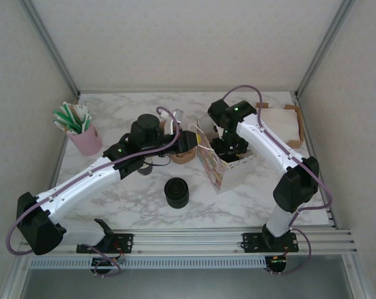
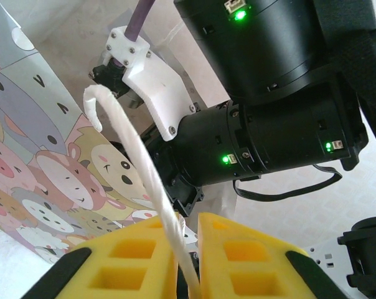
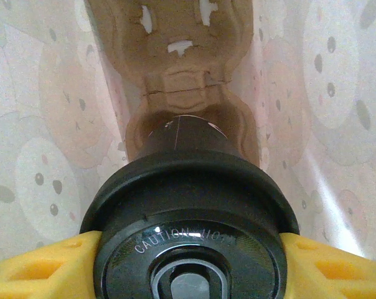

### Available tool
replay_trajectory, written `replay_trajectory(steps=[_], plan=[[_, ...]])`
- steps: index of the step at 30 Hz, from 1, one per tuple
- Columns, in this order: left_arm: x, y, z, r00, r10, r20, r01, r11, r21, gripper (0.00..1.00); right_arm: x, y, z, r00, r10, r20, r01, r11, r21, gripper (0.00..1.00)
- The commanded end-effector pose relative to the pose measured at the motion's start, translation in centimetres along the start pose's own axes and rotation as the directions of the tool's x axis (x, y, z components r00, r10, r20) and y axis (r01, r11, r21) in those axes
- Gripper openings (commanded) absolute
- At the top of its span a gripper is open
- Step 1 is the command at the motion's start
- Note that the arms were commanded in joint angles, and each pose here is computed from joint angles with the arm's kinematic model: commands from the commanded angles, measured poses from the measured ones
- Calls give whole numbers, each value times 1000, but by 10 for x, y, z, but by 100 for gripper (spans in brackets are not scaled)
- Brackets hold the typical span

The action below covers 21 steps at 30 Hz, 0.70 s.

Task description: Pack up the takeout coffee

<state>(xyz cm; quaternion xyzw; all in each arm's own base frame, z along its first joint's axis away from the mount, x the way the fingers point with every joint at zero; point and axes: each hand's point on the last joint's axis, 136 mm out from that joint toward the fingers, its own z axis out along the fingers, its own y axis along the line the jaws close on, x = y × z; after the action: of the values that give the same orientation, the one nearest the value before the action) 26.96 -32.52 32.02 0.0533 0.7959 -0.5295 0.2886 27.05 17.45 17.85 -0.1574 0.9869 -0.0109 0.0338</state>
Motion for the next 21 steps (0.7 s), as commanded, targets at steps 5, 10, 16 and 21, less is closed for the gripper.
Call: replay_trajectory(steps=[5, 10, 16, 21], plan=[[-3, 5, -3, 1000, 11, 16, -11, 1000, -17, 16, 1, -3, -1, 1000, 0, 18, 1, 1000, -14, 64], [-2, 5, -3, 1000, 9, 17, -8, 1000, -19, 16, 0, -4, 0, 1000, 4, 20, -3, 1000, -13, 64], [-2, 7, -3, 1000, 6, 19, -6, 1000, -23, 16, 2, -5, 1, 1000, 6, 15, -5, 1000, -9, 64], [-2, 7, -3, 1000, 4, 21, -4, 1000, -22, 16, 1, -5, 4, 1000, 7, 15, -7, 1000, -10, 64]])
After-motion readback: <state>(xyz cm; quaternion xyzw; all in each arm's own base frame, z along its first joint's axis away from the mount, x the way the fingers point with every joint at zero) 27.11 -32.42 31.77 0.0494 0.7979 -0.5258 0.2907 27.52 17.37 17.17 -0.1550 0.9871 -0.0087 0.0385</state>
